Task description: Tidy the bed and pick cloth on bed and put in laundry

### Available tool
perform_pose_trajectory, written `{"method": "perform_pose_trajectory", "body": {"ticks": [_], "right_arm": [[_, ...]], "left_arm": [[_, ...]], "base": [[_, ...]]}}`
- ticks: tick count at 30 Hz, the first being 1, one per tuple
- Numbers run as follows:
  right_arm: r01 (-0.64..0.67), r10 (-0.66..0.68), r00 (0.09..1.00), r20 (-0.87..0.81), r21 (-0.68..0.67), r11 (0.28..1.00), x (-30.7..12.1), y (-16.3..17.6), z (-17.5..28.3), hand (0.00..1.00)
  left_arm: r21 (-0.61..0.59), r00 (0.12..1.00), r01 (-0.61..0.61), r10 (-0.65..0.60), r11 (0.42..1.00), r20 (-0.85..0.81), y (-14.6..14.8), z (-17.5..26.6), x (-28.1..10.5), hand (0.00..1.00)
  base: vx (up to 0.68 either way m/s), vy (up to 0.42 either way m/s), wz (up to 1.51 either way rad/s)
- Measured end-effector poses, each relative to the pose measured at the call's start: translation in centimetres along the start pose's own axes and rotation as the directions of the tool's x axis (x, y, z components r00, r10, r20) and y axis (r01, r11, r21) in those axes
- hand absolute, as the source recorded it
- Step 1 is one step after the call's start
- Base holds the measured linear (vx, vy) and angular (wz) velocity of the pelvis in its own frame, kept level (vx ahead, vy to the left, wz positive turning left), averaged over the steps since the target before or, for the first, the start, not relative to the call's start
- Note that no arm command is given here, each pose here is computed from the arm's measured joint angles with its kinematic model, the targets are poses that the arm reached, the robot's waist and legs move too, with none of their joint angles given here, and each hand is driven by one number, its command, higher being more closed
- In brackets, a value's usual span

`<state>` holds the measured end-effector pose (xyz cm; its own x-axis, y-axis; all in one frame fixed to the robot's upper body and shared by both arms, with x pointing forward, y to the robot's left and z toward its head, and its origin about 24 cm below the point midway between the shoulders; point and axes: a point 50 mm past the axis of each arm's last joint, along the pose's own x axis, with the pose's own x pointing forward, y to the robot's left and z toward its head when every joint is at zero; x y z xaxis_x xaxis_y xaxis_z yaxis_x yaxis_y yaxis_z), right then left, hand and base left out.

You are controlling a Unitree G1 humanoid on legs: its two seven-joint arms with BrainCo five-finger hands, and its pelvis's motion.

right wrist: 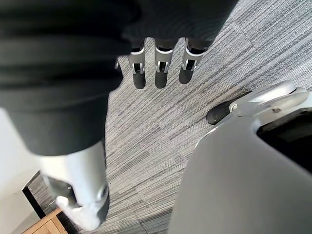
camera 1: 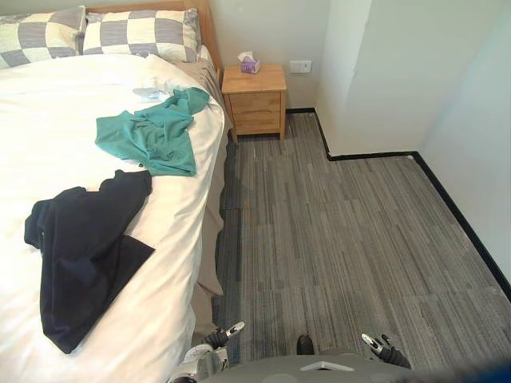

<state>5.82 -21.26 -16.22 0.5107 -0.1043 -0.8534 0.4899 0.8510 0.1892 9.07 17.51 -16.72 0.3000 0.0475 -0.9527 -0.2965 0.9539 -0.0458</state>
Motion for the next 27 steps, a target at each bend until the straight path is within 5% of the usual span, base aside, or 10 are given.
{"method": "perform_pose_trajectory", "body": {"ticks": [10,27], "right_arm": [[0.004,-0.005,0.998,0.063,0.009,1.000,-0.2,-0.2,0.3,0.00],[-0.016,0.050,0.983,0.177,-0.191,0.981,-0.4,0.5,2.5,0.00]], "left_arm": [[-0.064,0.988,0.047,-0.036,0.997,0.152,0.3,0.8,-0.2,0.00],[-0.161,0.905,0.117,-0.038,0.980,0.423,-0.1,2.7,-1.5,0.00]], "base": [[0.00,0.001,0.00],[0.13,-0.005,-0.10]]}}
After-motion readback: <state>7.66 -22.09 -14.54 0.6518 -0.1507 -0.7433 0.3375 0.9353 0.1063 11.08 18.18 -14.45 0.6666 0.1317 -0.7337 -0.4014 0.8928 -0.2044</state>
